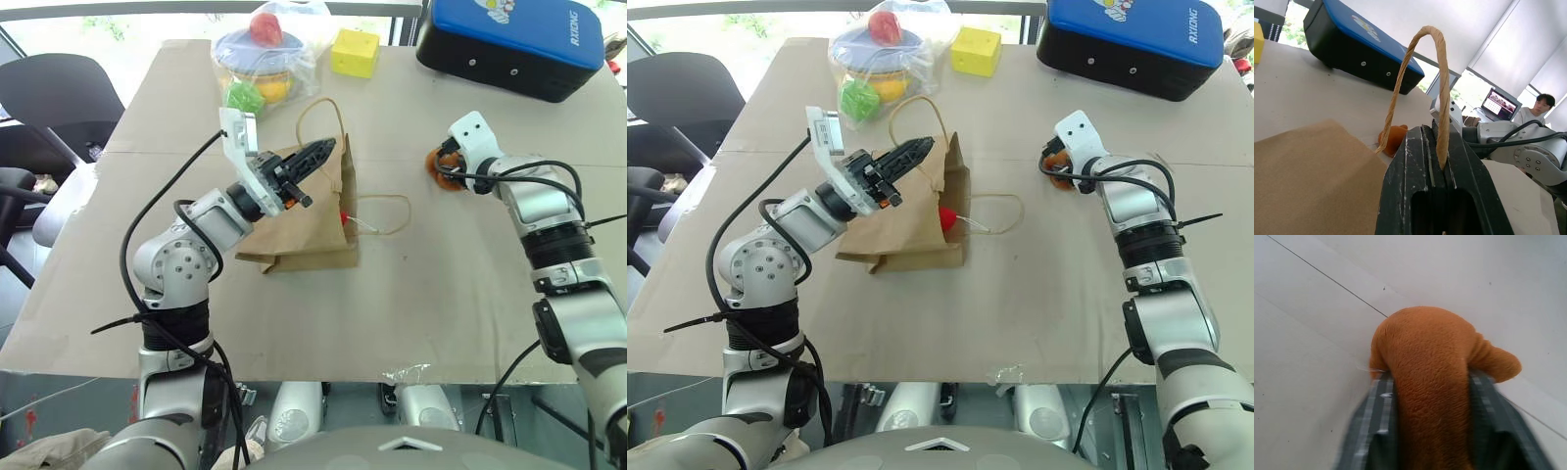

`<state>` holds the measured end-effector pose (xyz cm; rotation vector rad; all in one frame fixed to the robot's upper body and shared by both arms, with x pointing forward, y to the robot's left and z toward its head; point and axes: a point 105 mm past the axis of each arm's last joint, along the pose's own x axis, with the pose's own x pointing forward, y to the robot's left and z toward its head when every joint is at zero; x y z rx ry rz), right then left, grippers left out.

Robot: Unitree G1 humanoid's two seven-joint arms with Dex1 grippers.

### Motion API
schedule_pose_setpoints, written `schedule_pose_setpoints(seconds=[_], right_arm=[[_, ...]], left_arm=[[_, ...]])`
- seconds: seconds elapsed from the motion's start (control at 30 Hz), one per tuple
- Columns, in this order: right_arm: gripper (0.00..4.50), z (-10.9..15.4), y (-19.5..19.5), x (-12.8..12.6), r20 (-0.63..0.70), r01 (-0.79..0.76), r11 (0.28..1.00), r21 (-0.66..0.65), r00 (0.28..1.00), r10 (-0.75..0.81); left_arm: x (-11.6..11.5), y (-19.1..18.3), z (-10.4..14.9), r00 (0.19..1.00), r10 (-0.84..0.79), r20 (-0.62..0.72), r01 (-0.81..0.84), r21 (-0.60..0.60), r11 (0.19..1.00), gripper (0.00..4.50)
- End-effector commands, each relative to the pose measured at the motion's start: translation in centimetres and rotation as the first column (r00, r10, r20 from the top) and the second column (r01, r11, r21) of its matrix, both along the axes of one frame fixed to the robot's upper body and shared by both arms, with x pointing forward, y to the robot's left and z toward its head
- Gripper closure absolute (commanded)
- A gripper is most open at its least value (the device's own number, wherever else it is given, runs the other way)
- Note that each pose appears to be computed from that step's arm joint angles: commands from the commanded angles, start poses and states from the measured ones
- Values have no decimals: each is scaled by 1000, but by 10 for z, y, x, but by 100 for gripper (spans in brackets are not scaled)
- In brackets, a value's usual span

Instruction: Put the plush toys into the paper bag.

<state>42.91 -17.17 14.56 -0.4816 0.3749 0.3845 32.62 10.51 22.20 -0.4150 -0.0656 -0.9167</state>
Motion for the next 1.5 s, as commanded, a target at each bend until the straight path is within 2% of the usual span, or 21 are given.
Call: schedule_pose_setpoints(seconds=[0.03, 0.13, 0.27, 0.4, 0.57, 0.6, 0.67, 0.77, 0.8, 0.87, 0.9, 0.97, 1.0, 1.1, 1.2, 1.27, 1.33, 1.37, 1.4, 1.47, 1.5], right_arm=[[442, 54, 39, -36, 219, -340, 936, 92, 924, 314], [442, 72, 75, -76, 272, -555, 822, 125, 816, 510], [442, 60, 119, -107, 224, -712, 697, 86, 696, 683], [442, 38, 154, -113, 164, -802, 597, 22, 592, 789], [442, 26, 201, -120, 177, -910, 415, -7, 408, 896], [442, 25, 205, -120, 182, -916, 400, -3, 393, 901], [442, 20, 211, -115, 183, -919, 394, 16, 390, 902], [442, 9, 211, -102, 159, -903, 430, 17, 427, 890], [393, 7, 210, -100, 162, -898, 439, 24, 437, 885], [345, 3, 208, -98, 167, -895, 445, 34, 444, 881], [278, 1, 206, -98, 168, -893, 449, 24, 447, 879], [234, -3, 202, -101, 159, -897, 442, 22, 440, 884], [181, -4, 200, -103, 159, -898, 438, 35, 438, 885], [181, 3, 189, -107, 187, -887, 454, 84, 462, 867], [181, 12, 175, -105, 203, -855, 507, 108, 518, 831], [181, 13, 164, -106, 162, -805, 559, 200, 590, 791], [181, 23, 154, -112, 166, -795, 558, 240, 600, 783], [119, 26, 152, -114, 170, -793, 558, 246, 602, 781], [93, 28, 149, -116, 166, -784, 570, 245, 614, 772], [5, 30, 143, -117, 166, -756, 611, 234, 650, 741], [5, 31, 141, -118, 167, -748, 622, 231, 661, 732]], left_arm=[[-14, -2, 20, 994, -27, 105, 31, -33, 999, 450], [-20, -5, 28, 987, -89, 134, 98, -64, 993, 450], [-20, -12, 40, 974, -151, 168, 167, -83, 982, 450], [-20, -18, 44, 965, -199, 172, 215, -83, 973, 450], [-19, -21, 36, 962, -227, 150, 236, -46, 971, 450], [-19, -21, 34, 963, -226, 147, 234, -41, 971, 450], [-20, -20, 30, 966, -218, 140, 226, -40, 973, 450], [-24, -18, 28, 970, -205, 134, 212, -44, 976, 450], [-25, -16, 26, 972, -195, 128, 202, -47, 978, 450], [-28, -11, 23, 977, -179, 118, 185, -46, 982, 450], [-29, -9, 22, 978, -174, 115, 179, -41, 983, 450], [-31, -7, 20, 979, -167, 113, 172, -32, 985, 450], [-31, -5, 19, 980, -163, 111, 167, -31, 985, 450], [-32, 1, 15, 982, -154, 112, 155, -3, 988, 450], [-34, 4, 12, 979, -166, 117, 164, 25, 986, 450], [-37, 5, 11, 975, -191, 111, 189, 22, 982, 450], [-38, 5, 10, 972, -206, 110, 206, 17, 978, 450], [-38, 5, 10, 971, -210, 112, 210, 15, 978, 450], [-38, 4, 10, 971, -212, 113, 212, 15, 977, 450], [-37, 4, 9, 971, -212, 114, 212, 17, 977, 450], [-37, 4, 9, 970, -212, 115, 212, 18, 977, 450]])
